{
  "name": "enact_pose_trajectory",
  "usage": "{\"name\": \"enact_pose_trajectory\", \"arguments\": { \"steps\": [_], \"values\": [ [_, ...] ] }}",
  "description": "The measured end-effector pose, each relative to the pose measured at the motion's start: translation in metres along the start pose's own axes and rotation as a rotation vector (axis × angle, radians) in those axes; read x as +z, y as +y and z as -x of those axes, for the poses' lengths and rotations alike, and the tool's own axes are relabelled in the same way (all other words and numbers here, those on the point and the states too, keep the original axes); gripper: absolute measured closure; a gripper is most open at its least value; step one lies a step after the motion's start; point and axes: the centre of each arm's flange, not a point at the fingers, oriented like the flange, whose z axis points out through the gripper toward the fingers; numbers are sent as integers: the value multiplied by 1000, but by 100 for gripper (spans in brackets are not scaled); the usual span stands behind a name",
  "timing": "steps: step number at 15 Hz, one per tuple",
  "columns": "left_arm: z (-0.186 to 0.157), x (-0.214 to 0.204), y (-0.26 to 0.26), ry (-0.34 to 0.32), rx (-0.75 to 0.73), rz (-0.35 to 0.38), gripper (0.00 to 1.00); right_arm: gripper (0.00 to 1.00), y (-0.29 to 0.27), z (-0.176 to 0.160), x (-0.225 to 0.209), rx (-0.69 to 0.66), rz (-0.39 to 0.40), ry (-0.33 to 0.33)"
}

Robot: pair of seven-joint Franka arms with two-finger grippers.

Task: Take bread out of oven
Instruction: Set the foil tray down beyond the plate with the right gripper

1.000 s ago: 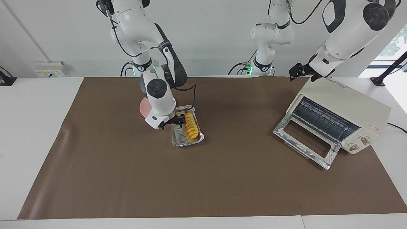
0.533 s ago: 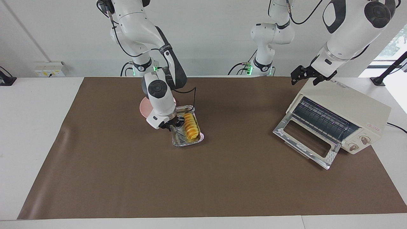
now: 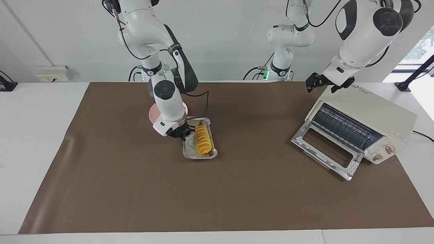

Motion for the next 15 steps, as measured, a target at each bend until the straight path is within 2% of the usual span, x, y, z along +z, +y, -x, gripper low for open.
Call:
{"name": "enact_pose_trajectory", "arguments": {
  "steps": [3, 6, 12, 15],
  "values": [
    [-2, -1, -6, 14, -10, 2, 0, 98, 40, -23, -19, 105, -71, 25],
    [-1, -2, -5, 18, -9, 2, 0, 98, 73, -33, -16, 159, -83, 23],
    [0, -4, -7, 23, -12, 3, 0, 98, 104, -39, 13, 37, -78, 2],
    [0, -4, -7, 23, -12, 3, 0, 98, 119, -44, 19, -8, -77, 26]
  ]
}}
